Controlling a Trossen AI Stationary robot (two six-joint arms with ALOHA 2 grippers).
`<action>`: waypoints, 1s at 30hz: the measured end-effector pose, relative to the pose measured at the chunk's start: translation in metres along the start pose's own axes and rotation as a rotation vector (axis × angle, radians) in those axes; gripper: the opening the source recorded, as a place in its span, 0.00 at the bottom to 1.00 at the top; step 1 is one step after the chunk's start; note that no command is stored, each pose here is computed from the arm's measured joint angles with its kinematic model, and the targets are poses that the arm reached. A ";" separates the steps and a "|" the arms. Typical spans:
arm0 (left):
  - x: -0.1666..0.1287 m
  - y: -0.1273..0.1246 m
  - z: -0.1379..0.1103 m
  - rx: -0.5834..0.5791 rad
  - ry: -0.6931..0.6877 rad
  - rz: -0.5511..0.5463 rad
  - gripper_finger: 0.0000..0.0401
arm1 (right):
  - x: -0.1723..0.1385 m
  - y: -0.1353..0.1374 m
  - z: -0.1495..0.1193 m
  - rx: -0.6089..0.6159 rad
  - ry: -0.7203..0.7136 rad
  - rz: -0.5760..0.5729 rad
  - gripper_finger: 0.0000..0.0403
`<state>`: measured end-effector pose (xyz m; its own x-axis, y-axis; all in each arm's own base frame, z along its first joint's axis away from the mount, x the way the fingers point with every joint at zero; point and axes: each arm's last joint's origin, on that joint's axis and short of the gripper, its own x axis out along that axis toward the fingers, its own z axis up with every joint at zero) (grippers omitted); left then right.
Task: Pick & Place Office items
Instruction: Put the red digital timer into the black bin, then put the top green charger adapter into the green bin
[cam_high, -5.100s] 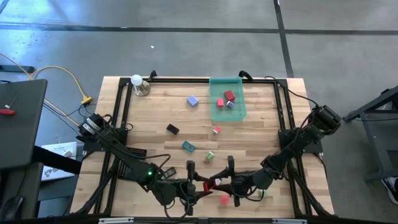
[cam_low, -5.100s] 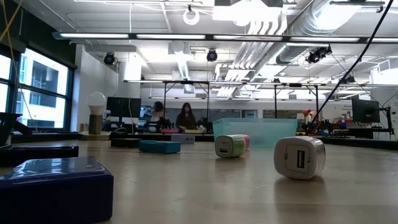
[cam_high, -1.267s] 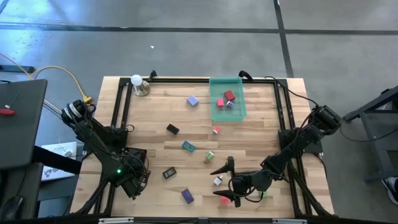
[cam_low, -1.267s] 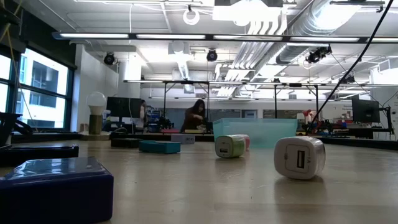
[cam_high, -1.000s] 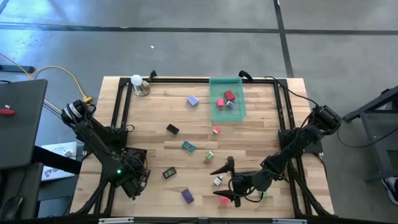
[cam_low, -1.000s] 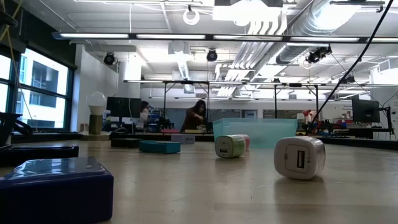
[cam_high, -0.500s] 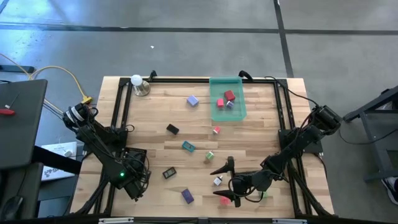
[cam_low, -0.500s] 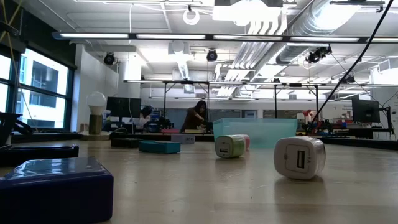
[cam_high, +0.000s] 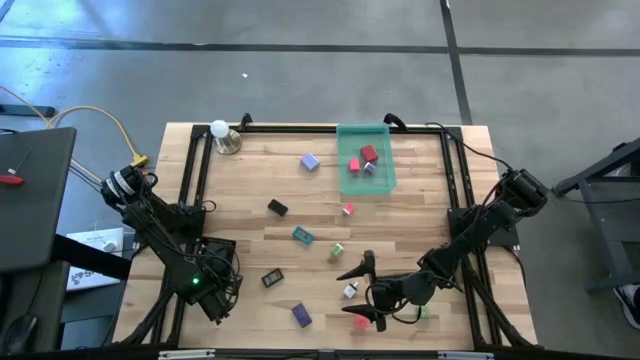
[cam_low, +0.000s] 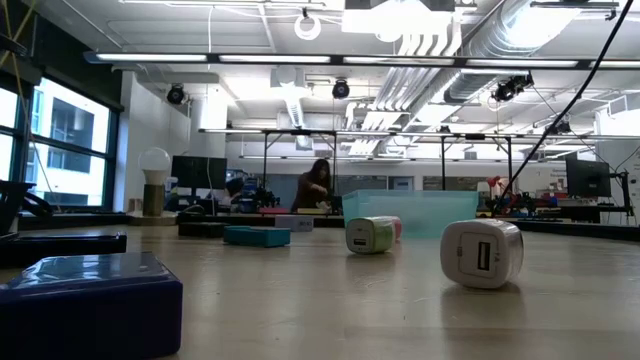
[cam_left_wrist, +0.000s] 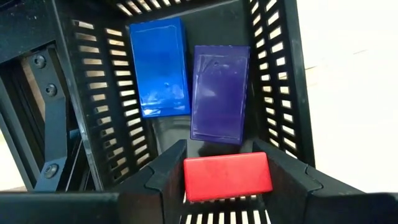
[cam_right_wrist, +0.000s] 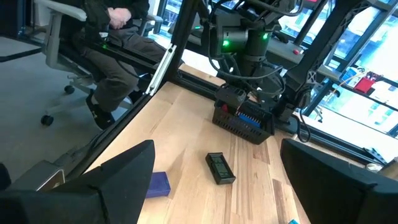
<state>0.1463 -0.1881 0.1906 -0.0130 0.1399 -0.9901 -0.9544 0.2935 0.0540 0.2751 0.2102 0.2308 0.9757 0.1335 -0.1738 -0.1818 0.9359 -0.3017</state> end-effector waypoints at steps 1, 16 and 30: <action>0.000 0.000 0.000 0.000 0.000 0.000 0.40 | 0.000 0.000 0.000 -0.001 0.002 0.003 0.84; 0.000 0.001 0.001 0.025 -0.013 0.004 0.59 | 0.000 0.001 -0.001 -0.004 0.006 0.008 0.84; -0.024 0.017 0.017 -0.009 -0.034 -0.070 0.59 | 0.000 0.000 -0.001 -0.004 0.006 0.006 0.84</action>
<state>0.1355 -0.1706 0.2178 0.0637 0.1513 -0.9864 -0.9554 0.2949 -0.0164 0.2748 0.2105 0.2300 0.9739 0.1369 -0.1812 -0.1879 0.9338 -0.3046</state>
